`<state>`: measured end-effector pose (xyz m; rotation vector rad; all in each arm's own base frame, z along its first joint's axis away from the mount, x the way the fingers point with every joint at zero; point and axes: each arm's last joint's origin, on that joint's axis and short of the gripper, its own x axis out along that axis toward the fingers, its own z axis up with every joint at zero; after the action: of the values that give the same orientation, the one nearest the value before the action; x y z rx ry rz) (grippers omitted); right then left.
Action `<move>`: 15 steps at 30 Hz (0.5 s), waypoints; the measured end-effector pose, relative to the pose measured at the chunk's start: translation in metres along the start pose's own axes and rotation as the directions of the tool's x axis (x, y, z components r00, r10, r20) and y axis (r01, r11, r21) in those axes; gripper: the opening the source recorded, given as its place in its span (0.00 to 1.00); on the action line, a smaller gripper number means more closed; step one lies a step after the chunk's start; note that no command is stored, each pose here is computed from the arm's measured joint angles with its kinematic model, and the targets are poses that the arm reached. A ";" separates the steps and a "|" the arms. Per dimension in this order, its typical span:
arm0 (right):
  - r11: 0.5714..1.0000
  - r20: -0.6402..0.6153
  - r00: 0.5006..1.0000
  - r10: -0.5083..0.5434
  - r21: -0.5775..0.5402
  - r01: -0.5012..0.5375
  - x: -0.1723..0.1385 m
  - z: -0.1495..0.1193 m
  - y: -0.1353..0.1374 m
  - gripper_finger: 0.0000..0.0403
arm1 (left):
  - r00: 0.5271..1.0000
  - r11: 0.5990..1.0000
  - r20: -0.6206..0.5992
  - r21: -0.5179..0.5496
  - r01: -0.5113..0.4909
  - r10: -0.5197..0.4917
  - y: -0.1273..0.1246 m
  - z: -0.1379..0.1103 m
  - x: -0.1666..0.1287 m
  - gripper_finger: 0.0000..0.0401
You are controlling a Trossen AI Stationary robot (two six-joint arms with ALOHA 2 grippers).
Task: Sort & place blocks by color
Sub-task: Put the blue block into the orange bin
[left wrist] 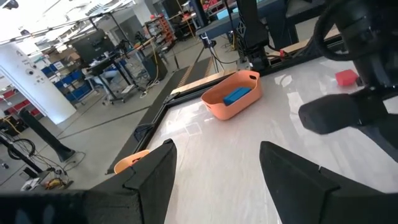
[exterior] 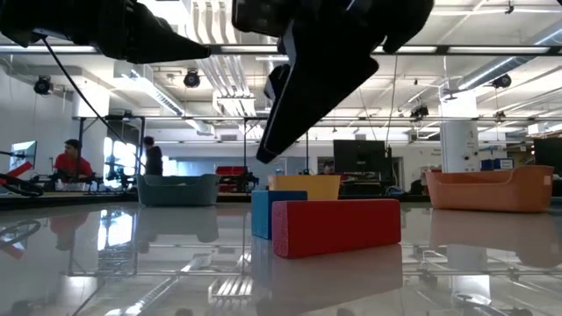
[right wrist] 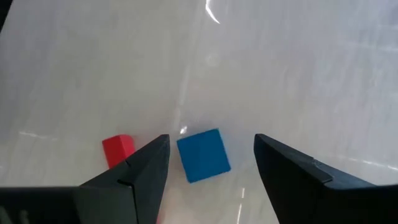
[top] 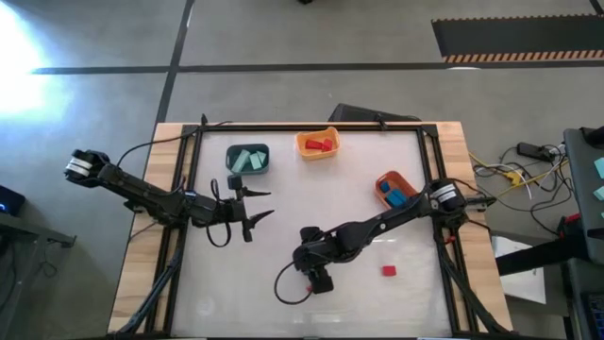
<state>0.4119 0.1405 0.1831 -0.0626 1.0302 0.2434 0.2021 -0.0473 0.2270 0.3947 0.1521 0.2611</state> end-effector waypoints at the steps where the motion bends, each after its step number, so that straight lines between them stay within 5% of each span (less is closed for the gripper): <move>1: 1.000 -0.005 1.000 0.000 0.004 0.000 0.000 0.000 0.000 0.56 | 1.000 1.000 0.000 0.000 0.000 0.000 0.000 0.000 0.000 0.54; 15: 0.999 -0.053 0.998 0.020 0.040 -0.018 0.029 -0.013 0.001 0.56 | 1.000 1.000 0.000 0.000 0.000 0.000 0.000 0.000 0.000 0.54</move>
<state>0.4149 0.1446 0.1517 -0.0236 1.0884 0.2398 0.2021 -0.0472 0.2270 0.3949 0.1523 0.2608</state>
